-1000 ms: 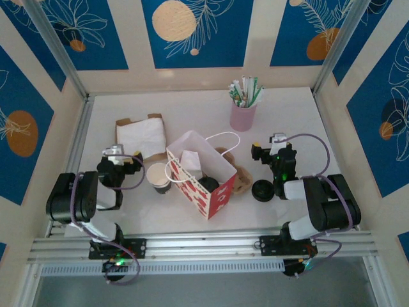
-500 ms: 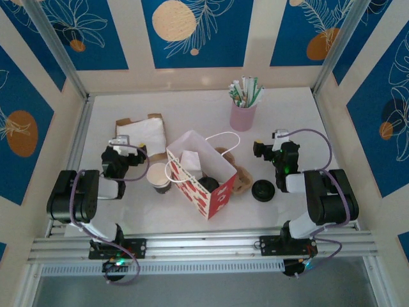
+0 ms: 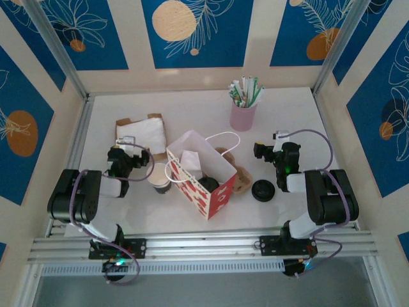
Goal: Pack the takeout coffee
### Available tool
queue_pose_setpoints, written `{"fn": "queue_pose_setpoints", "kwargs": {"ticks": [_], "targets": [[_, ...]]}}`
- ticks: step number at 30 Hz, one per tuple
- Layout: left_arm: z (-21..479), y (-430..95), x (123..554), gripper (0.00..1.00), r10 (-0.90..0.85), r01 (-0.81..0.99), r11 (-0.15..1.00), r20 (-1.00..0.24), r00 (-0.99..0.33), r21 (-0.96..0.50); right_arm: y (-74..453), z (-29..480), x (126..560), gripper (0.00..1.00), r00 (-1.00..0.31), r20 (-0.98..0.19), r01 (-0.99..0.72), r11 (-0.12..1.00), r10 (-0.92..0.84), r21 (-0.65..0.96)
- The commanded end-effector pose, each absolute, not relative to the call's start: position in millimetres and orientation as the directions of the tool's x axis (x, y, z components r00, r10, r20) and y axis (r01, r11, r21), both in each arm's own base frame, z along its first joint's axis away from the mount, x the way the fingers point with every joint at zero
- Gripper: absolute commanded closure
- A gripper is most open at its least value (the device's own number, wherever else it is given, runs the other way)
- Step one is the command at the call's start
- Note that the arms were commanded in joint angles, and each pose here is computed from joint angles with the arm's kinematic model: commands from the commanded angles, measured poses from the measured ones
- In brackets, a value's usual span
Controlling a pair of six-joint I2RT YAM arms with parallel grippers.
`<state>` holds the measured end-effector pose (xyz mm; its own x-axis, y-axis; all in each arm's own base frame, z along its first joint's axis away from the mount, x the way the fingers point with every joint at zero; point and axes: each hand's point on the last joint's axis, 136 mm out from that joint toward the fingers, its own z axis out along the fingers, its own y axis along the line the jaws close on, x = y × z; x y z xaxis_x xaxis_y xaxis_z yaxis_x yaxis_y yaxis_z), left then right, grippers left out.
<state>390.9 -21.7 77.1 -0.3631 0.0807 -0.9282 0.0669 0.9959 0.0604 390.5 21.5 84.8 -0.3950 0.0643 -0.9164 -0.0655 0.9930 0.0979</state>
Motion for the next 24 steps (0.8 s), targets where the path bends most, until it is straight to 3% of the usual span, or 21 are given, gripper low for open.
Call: {"fn": "queue_pose_setpoints", "kwargs": {"ticks": [1,24], "targets": [[91.6,-22.0,396.2,0.0,0.099,0.062,0.995,-0.94,-0.326,0.083,23.2,93.6,396.4,0.01,-0.374,-0.925,-0.077,0.991,0.075,0.111],[91.5,-22.6,396.3,0.0,0.098,0.064,0.995,-0.94,-0.327,0.082,28.5,93.0,396.6,0.01,-0.383,-0.922,-0.113,0.987,0.065,0.117]]}}
